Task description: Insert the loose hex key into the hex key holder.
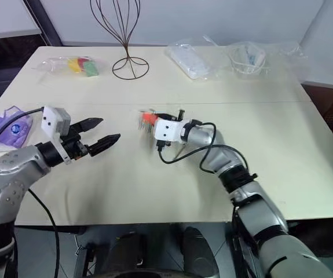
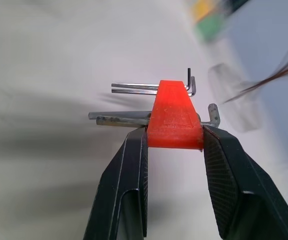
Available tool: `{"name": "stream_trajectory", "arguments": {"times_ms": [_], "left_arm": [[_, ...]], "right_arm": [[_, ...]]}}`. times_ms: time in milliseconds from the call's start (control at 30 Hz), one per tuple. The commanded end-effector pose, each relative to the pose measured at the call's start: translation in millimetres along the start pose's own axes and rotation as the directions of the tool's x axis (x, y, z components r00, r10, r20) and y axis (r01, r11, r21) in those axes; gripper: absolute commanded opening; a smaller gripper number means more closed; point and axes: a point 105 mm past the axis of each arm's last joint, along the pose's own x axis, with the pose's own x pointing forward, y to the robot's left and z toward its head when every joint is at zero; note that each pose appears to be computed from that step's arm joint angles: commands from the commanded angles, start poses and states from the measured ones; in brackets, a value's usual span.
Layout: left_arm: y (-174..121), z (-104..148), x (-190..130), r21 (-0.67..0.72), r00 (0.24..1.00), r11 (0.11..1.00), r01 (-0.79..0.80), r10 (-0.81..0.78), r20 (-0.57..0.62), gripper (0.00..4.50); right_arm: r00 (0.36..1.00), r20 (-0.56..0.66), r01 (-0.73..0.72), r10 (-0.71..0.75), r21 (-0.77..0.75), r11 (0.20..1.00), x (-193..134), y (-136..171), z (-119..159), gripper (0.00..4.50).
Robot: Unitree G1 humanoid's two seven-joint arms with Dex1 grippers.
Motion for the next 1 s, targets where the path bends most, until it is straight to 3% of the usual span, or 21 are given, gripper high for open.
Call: {"name": "stream_trajectory", "arguments": {"times_ms": [33,167,433,1000], "left_arm": [[-3,18,3,-0.008,0.996,0.997,0.077,-0.077,0.046,4.5],[-9,41,20,-0.033,0.971,0.974,0.226,-0.222,0.089,4.5],[-19,62,40,-0.049,0.916,0.92,0.389,-0.38,0.126,4.5],[-28,63,50,-0.037,0.885,0.89,0.455,-0.447,0.133,4.5]], "right_arm": [[0.99,0.113,0.106,-0.084,-0.207,0.973,-11,-24,28,0.97],[0.963,0.235,0.226,-0.133,-0.429,0.875,-35,-52,54,0.97],[0.92,0.38,0.317,-0.097,-0.577,0.753,-53,-64,80,0.97],[0.909,0.415,0.304,-0.041,-0.591,0.747,-58,-59,84,0.97]]}}
